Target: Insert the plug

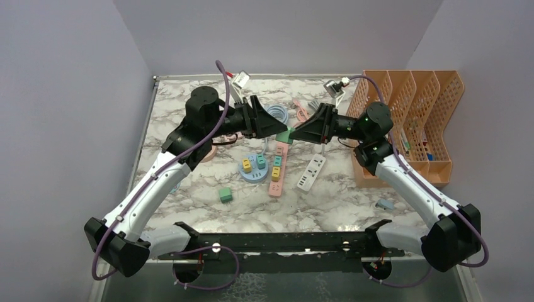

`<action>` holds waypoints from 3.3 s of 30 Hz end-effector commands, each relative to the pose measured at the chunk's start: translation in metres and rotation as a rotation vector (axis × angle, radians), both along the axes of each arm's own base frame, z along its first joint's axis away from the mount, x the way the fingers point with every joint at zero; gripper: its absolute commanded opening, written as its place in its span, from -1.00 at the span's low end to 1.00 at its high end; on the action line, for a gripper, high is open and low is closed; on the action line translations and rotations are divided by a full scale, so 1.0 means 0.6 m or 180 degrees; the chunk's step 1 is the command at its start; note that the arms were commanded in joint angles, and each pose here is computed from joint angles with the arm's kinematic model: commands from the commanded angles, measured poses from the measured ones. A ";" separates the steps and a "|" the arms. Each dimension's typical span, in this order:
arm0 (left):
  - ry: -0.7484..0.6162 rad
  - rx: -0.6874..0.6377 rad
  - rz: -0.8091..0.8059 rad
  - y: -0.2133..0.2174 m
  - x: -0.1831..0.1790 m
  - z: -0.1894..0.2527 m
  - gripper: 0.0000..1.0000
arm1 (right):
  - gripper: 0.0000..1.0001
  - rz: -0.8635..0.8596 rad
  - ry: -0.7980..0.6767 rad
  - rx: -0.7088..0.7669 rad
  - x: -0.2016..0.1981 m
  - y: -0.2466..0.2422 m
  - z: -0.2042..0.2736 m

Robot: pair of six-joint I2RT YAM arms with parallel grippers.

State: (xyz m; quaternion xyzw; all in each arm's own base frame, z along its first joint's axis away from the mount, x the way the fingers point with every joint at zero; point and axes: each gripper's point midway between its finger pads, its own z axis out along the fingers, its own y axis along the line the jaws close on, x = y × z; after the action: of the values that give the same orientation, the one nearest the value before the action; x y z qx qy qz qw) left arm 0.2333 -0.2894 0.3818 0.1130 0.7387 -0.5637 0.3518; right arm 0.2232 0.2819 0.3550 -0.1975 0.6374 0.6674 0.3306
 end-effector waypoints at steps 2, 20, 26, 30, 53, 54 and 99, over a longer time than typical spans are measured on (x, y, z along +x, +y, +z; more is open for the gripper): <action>0.0090 -0.0206 -0.0533 -0.008 -0.056 0.010 0.22 | -0.73 0.0171 -0.0143 0.0192 -0.018 -0.003 0.037; 0.0104 -0.0459 -0.0848 -0.017 -0.078 0.023 -0.76 | -0.66 0.0273 -0.0127 0.0190 -0.018 0.000 0.026; 0.0034 -0.0281 -0.0625 -0.012 -0.061 0.005 -1.00 | 0.16 -0.0018 0.0020 -0.0052 0.011 0.002 -0.005; 0.0128 0.0121 -0.0350 0.004 -0.044 -0.042 -1.00 | 0.30 -0.0443 0.0267 -0.0340 0.043 -0.006 -0.050; 0.1105 0.2133 0.0697 0.057 -0.084 -0.390 -1.00 | 0.13 -0.2235 0.1127 -0.1513 0.111 -0.124 -0.219; 0.1128 0.2185 0.0721 0.058 -0.086 -0.400 -1.00 | 0.12 -0.2264 0.1134 -0.1531 0.112 -0.127 -0.222; 0.1280 0.2792 0.1078 0.029 -0.069 -0.506 -1.00 | 0.04 -0.2343 0.1181 -0.1629 0.108 -0.138 -0.253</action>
State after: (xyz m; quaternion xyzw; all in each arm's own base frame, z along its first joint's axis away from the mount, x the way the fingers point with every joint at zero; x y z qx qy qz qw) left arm 0.1927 -0.2717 0.0760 0.0118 0.9618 -0.1666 0.2171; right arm 0.2850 0.2042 0.2015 0.0858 0.8607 0.3586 0.3511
